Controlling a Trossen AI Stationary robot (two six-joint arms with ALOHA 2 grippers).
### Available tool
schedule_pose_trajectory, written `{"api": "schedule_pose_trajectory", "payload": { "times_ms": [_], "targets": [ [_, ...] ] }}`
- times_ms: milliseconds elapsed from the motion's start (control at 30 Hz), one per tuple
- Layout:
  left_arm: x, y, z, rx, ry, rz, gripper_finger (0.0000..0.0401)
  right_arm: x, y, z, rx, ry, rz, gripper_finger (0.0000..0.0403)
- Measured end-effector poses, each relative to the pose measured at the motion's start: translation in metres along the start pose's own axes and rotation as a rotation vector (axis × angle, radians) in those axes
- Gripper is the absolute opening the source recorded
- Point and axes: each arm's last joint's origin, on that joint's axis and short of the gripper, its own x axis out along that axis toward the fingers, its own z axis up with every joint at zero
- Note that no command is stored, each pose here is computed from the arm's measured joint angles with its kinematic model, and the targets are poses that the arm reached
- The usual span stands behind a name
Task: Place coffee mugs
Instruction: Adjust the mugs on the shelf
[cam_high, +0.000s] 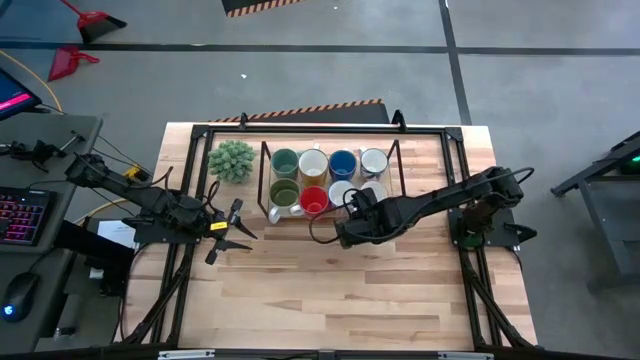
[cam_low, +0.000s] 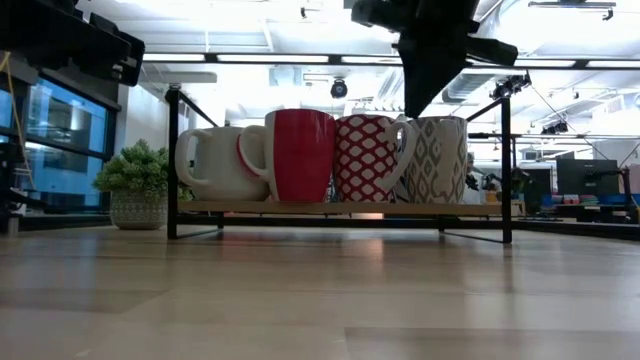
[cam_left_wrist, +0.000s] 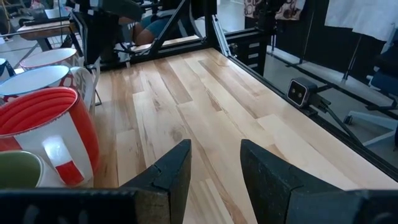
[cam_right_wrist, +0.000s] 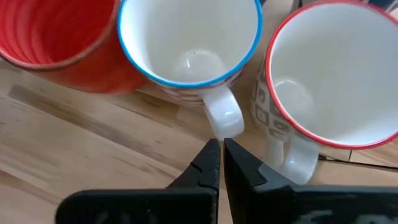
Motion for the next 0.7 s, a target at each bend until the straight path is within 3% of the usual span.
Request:
{"api": "schedule_pose_trajectory", "payload": {
  "times_ms": [700],
  "targets": [
    [0.0000, 0.0000, -0.0001, 0.001, 0.001, 0.000, 0.0129, 0.0081, -0.0047, 0.0032, -0.015, 0.027, -0.072, 0.0000]
  ]
}}
